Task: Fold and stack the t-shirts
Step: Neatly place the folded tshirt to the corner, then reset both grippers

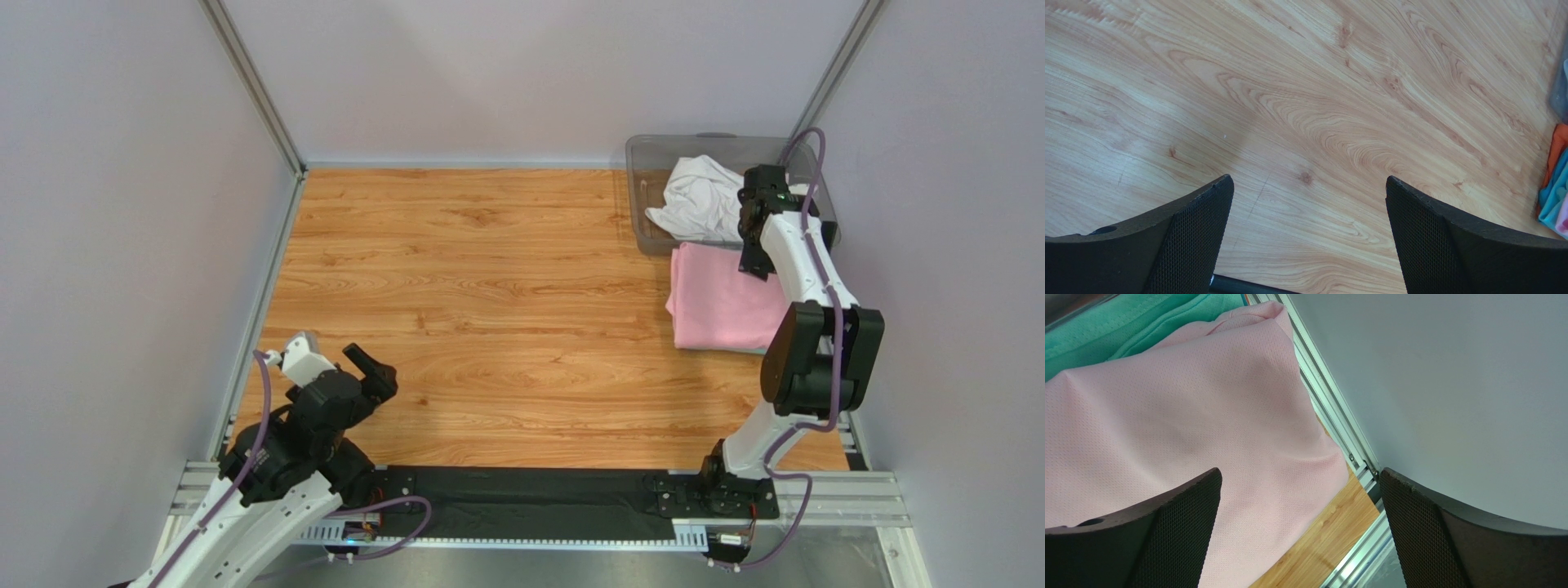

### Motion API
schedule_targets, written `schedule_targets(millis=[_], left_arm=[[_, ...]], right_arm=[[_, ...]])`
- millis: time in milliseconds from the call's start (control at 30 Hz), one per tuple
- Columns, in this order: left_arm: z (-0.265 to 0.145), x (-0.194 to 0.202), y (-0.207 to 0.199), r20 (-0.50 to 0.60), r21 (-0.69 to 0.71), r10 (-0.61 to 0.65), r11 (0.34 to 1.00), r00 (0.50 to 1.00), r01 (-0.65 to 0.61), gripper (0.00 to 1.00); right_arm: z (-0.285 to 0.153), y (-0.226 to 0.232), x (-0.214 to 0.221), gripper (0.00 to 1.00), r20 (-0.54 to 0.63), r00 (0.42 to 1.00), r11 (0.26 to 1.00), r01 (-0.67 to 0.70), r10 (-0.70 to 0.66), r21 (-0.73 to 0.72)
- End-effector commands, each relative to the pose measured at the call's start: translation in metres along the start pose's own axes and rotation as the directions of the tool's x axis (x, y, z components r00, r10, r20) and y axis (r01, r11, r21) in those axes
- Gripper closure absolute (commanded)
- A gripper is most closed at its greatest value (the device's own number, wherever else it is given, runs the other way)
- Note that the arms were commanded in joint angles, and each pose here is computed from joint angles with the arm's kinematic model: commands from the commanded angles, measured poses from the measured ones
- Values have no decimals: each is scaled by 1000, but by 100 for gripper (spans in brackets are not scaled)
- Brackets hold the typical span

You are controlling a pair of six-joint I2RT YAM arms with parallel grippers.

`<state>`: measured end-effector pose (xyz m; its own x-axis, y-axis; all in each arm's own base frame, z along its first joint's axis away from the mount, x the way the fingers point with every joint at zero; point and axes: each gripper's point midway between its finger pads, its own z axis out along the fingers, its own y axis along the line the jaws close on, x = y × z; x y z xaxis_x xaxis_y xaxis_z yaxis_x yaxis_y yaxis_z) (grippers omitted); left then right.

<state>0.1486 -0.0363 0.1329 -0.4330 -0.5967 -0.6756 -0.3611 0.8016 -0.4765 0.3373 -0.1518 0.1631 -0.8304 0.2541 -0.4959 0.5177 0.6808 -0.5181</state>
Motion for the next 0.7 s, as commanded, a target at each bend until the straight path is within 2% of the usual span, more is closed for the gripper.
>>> schedule_targets(millis=[0,67,167,300,333,400,467,667], left_arm=[[1,-3,3,24,-13,-7,1000,1000,7,0],[1,-3,3,22,-11,-6,1000,1000,6,0],[2,-2,4,19,-20,-3,1000,1000,3,0],[2,-1,2,-3,-38,19,999,1000,-19,0],[2,0,0,-13,-36,30,999,999,-31,0],[4,3,-4,-39,-41,67,997,997,-68,0],[8,6,-10,-61,-44,101,994,993,-104,0],[13,8,-23,-103,-44,167,984,981,-172,0]], right_arm=[[-19,-15,-14,0,49,994,995,-102,102,1],[-28,-19,-19,0,73,988,990,-138,140,-26],[-47,-11,-26,0,95,974,969,-191,207,-153],[-77,18,-25,0,99,949,879,-233,299,-417],[-90,16,-30,0,134,927,848,-253,350,-466],[-95,29,-16,0,110,927,805,-248,360,-538],[-116,31,-14,0,134,908,747,-234,396,-622],[-131,50,37,0,116,918,687,-195,380,-700]])
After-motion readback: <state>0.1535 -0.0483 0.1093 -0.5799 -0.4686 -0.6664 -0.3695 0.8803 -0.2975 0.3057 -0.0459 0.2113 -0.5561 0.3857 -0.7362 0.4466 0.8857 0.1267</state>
